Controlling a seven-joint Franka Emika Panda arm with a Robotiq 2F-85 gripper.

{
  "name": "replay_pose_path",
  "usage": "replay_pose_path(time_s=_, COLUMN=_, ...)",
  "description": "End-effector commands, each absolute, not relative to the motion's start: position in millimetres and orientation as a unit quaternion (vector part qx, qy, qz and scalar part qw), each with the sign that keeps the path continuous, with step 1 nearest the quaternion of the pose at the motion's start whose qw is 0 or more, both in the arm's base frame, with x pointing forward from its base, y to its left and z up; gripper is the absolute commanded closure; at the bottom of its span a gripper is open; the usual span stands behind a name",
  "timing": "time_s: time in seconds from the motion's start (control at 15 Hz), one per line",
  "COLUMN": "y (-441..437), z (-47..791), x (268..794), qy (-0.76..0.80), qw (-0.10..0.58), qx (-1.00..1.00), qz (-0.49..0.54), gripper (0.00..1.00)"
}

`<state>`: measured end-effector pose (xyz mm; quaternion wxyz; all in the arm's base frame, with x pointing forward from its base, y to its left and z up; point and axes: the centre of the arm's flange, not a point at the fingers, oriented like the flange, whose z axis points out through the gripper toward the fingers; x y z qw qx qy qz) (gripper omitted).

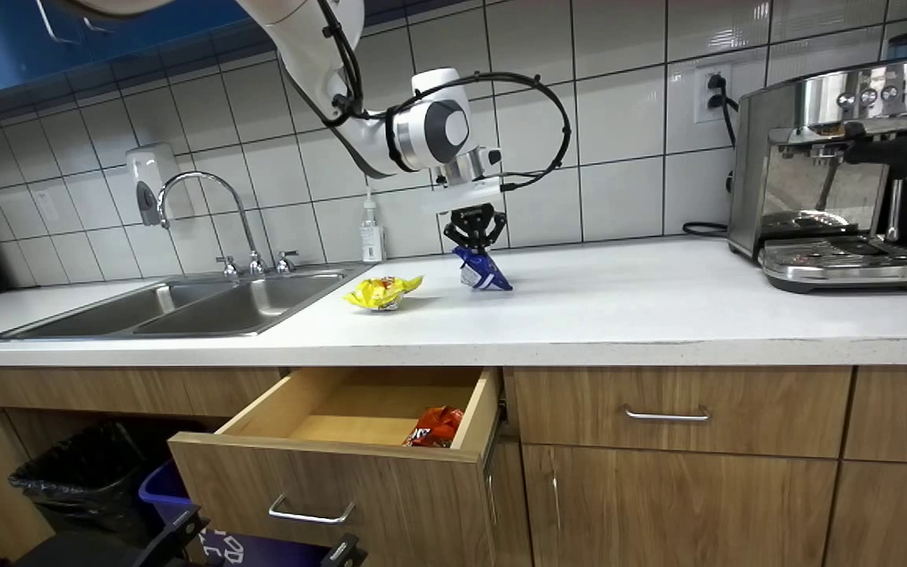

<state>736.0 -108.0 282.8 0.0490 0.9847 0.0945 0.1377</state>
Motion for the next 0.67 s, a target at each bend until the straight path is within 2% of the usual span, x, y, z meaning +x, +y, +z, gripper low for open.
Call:
replay_pose_path(time_s=0.0, y=-114, z=289, x=739, qy=0.092, qw=0.052, qx=0.986, qz=0.131, gripper=1.0)
replay_pose_path(time_s=0.6, y=-104, z=330, x=707, qy=0.1, qw=0.033, qx=0.982, qz=0.156, gripper=1.0)
